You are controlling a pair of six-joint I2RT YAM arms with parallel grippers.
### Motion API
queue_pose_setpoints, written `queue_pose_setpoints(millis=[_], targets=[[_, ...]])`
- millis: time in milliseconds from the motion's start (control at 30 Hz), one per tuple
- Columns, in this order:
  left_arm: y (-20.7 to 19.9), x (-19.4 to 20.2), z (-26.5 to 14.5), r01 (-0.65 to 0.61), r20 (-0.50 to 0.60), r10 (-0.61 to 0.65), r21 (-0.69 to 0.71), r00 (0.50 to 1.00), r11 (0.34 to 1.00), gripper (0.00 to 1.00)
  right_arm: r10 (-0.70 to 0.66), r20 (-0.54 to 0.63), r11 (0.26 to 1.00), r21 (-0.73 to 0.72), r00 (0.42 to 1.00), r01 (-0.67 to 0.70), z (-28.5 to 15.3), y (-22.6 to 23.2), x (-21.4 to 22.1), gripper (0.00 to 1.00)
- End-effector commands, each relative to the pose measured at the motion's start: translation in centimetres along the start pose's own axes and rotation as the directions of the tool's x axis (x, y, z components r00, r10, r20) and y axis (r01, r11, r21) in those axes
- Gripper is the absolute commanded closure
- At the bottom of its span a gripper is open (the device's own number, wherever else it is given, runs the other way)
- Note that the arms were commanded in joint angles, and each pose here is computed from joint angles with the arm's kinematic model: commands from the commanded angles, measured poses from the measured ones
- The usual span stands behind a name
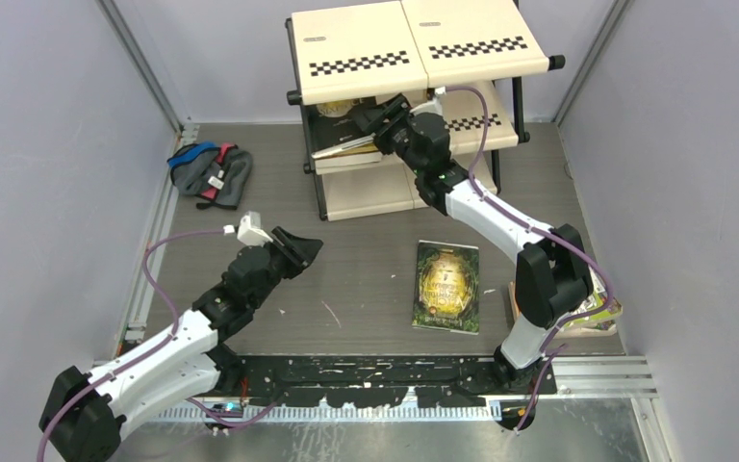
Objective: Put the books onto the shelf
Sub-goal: Place the book on the shelf.
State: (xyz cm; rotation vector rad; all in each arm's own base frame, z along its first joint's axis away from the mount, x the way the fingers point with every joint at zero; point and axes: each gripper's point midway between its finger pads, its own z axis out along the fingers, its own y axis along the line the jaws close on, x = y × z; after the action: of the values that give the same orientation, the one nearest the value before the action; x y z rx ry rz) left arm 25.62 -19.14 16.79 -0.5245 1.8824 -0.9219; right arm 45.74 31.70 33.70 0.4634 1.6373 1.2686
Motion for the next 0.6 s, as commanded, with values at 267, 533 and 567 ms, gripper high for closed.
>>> queue_pose_setpoints(millis=[267,533,567], targets=[[-0.51,-0.48,-0.18,0.019,0.016,-0.019,0.027,1.000,0.999,0.58,-0.126,0.100,0.992,-0.014,0.987,0.128,-0.98,4.26,-3.15,0.41],[-0.26,-0.23,-0.05,0.026,0.012,-0.026,0.023,1.000,0.999,0.58,-0.163,0.115,0.986,0.030,0.980,0.161,-1.22,3.86,-3.38,0.40],[-0.28,-0.22,-0.04,0.027,0.011,-0.027,0.023,1.000,0.999,0.58,-0.171,0.114,0.985,0.035,0.979,0.168,-1.23,3.82,-3.27,0.40]])
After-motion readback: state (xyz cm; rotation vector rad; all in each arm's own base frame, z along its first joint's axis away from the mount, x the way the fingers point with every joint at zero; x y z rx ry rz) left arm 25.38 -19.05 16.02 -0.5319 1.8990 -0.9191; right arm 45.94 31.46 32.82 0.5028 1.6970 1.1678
